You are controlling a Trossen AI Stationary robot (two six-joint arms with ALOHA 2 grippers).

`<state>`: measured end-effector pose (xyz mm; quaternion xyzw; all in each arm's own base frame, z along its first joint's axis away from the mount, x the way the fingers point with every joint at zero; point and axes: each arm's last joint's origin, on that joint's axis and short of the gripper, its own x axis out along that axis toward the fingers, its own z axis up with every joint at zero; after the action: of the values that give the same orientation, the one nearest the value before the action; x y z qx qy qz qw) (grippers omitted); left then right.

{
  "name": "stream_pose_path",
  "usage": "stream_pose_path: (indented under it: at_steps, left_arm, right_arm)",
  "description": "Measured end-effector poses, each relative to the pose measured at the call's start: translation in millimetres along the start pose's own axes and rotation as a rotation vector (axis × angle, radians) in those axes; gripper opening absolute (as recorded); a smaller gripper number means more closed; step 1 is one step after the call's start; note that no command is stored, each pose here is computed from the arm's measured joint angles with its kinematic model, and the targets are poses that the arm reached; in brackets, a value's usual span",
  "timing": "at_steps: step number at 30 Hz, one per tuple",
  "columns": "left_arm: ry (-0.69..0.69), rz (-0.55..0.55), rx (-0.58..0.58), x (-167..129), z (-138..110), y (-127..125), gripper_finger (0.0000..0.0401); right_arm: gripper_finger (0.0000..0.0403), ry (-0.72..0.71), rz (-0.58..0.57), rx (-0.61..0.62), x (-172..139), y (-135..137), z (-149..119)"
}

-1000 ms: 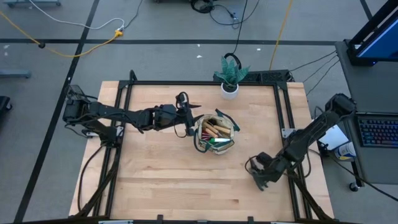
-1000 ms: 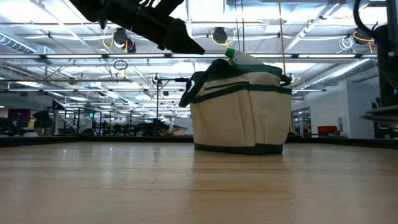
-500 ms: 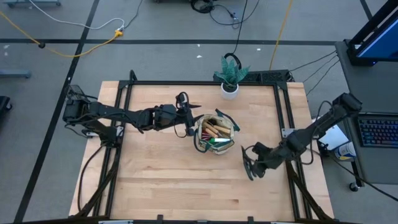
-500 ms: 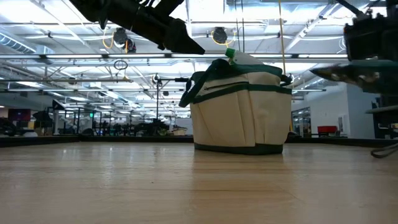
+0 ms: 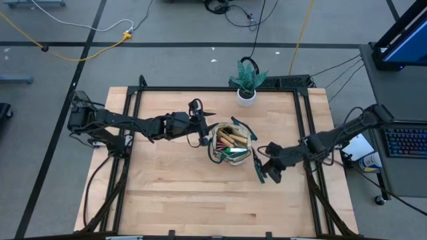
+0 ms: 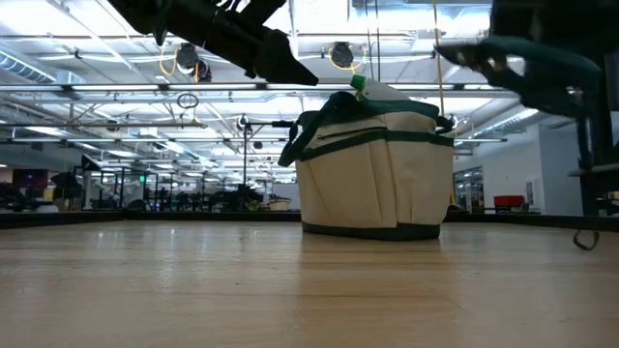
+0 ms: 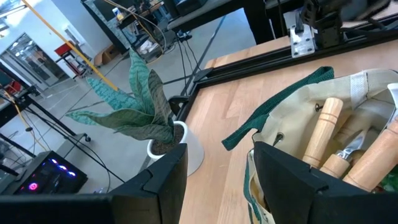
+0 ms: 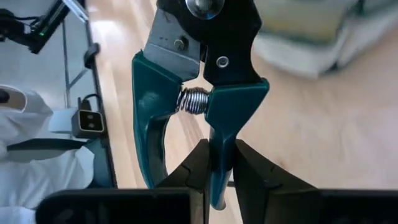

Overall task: Pick & Place Garden tools in Gardening bag
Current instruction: Put the green shear scissors into the gardening bag

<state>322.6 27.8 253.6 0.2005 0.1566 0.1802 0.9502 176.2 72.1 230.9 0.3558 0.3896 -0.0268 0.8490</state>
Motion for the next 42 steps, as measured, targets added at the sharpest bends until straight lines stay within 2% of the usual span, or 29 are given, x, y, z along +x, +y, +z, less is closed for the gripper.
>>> stream_pose_path:
  at_steps: [13, 26, 32, 36, 42]
  left_arm:
    - [-0.001, 0.0, -0.022, 0, 0, 0, 0.0188]
    - [-0.001, 0.0, -0.026, 0, 0, 0, 0.0188]
    - [-0.001, 0.0, -0.026, 0, 0, 0, 0.0188]
    - [-0.001, 0.0, -0.026, 0, 0, 0, 0.0188]
    - [-0.001, 0.0, -0.029, 0, 0, 0, 0.0188]
  right_arm:
    - [0.0036, -0.113, -0.121, -0.225, -16, -1, 56]
    - [0.0036, -0.321, -0.156, -0.415, -56, 10, 108]
    - [0.0036, -0.474, -0.157, -0.559, -77, 19, 130]
    - [0.0036, -0.538, -0.19, -0.605, -81, 15, 140]
    - [0.0036, -0.535, -0.247, -0.609, -64, 5, 157]
